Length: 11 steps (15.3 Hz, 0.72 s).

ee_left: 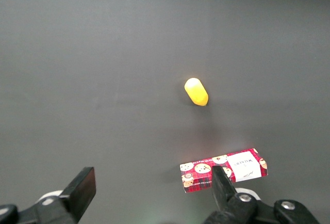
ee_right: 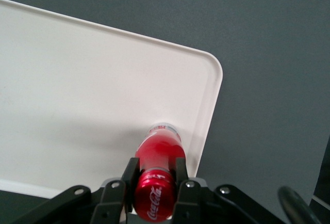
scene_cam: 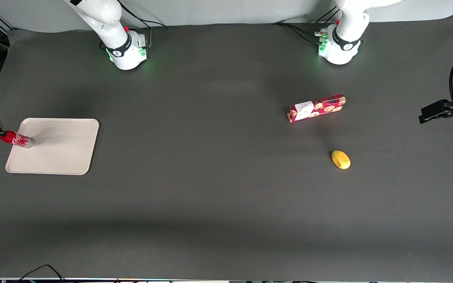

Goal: Place coke bottle on tray

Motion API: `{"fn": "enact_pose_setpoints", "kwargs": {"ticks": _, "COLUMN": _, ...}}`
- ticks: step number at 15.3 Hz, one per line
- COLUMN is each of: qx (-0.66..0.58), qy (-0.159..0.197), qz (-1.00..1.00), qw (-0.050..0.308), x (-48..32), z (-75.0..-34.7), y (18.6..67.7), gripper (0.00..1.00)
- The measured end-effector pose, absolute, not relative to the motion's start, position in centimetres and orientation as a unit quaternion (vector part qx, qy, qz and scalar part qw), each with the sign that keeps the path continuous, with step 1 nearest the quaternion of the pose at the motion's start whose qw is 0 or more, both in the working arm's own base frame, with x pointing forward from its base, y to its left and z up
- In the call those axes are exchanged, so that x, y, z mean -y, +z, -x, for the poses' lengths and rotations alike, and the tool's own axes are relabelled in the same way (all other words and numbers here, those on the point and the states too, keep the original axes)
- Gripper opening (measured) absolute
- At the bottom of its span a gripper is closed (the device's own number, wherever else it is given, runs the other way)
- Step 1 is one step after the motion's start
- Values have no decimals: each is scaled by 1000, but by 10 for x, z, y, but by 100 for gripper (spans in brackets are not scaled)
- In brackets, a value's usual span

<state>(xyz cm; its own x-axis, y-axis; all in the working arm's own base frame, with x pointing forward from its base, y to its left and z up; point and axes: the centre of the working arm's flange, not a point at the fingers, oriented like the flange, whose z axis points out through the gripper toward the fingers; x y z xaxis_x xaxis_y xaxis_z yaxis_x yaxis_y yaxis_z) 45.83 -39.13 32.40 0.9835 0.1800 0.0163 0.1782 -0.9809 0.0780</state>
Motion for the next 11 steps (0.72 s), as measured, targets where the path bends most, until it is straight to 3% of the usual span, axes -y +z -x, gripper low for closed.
{"fn": "enact_pose_setpoints", "kwargs": {"ticks": 2, "qx": -90, "qy": 12, "qz": -995, "qw": 38, "x": 391, "z": -458, "y": 324, "gripper": 33}}
{"fn": "enact_pose_setpoints", "kwargs": {"ticks": 3, "qx": -90, "qy": 12, "qz": -995, "qw": 38, "x": 392, "z": -458, "y": 324, "gripper": 40}}
{"fn": "enact_pose_setpoints", "kwargs": {"ticks": 9, "qx": -100, "qy": 25, "qz": -994, "qw": 47, "x": 383, "z": -468, "y": 343, "gripper": 95}}
{"fn": "enact_pose_setpoints", "kwargs": {"ticks": 11, "qx": -99, "qy": 26, "qz": -994, "qw": 39, "x": 358, "z": -485, "y": 377, "gripper": 100}}
